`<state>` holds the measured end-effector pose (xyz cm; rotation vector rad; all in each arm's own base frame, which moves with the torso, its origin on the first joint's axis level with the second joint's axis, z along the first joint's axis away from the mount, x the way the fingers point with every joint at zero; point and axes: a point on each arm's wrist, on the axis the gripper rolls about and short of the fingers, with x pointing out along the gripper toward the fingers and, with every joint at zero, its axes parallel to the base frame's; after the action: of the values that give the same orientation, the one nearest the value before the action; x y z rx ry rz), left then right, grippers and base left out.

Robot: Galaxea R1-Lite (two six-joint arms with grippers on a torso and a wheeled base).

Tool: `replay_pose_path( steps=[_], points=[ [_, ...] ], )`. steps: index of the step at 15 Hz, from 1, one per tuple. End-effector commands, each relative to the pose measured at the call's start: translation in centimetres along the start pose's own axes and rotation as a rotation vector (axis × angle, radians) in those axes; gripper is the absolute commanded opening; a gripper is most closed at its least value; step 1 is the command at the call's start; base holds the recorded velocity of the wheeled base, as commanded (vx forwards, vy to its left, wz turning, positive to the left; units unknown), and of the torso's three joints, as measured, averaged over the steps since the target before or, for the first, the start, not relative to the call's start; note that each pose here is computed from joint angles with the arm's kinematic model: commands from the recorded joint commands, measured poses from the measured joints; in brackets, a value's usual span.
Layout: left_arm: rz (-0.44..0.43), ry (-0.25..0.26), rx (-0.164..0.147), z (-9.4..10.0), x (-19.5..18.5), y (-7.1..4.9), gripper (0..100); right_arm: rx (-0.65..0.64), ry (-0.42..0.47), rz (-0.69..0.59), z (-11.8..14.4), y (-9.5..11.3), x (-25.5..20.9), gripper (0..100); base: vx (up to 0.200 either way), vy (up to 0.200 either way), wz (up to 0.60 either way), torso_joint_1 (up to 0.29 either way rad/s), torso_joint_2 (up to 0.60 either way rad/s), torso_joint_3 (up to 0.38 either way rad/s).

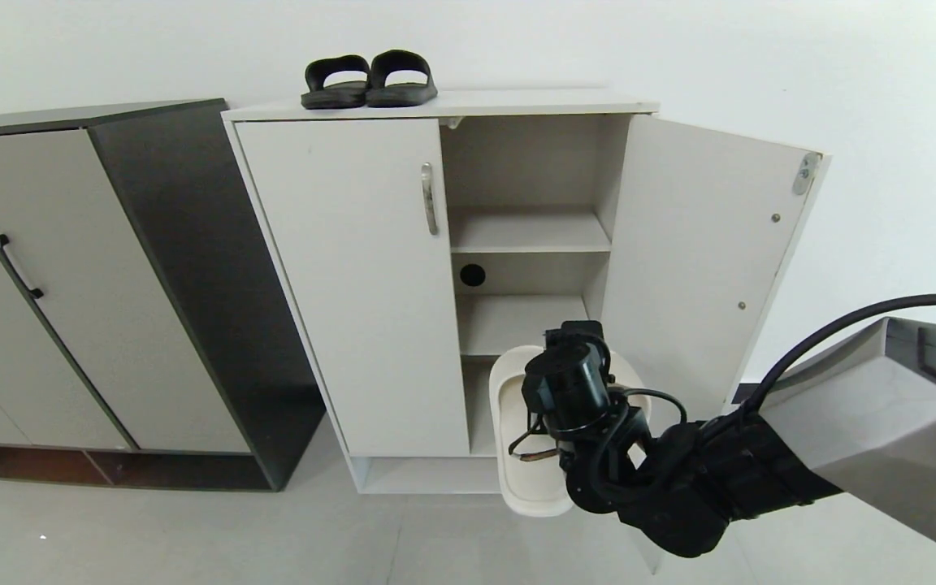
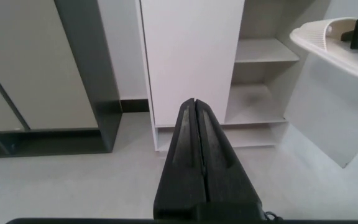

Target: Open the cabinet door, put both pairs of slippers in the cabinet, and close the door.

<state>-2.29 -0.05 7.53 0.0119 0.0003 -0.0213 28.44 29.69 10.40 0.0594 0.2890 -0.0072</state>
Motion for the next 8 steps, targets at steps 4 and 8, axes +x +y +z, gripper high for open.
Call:
replay_pose_path(
  steps=[4,8],
  points=[
    [0.000,0.010,0.000,0.00,0.06,0.00,0,-0.023,0.017,0.000,-0.97,0.02,-0.03,0,0.000,0.000,0.00,0.000,0.00,0.000],
    [-0.002,0.016,0.000,0.01,0.11,0.01,0,-0.038,0.029,0.001,-1.59,0.08,-0.10,0,0.000,0.000,0.00,-0.001,0.00,-0.025]
  ],
)
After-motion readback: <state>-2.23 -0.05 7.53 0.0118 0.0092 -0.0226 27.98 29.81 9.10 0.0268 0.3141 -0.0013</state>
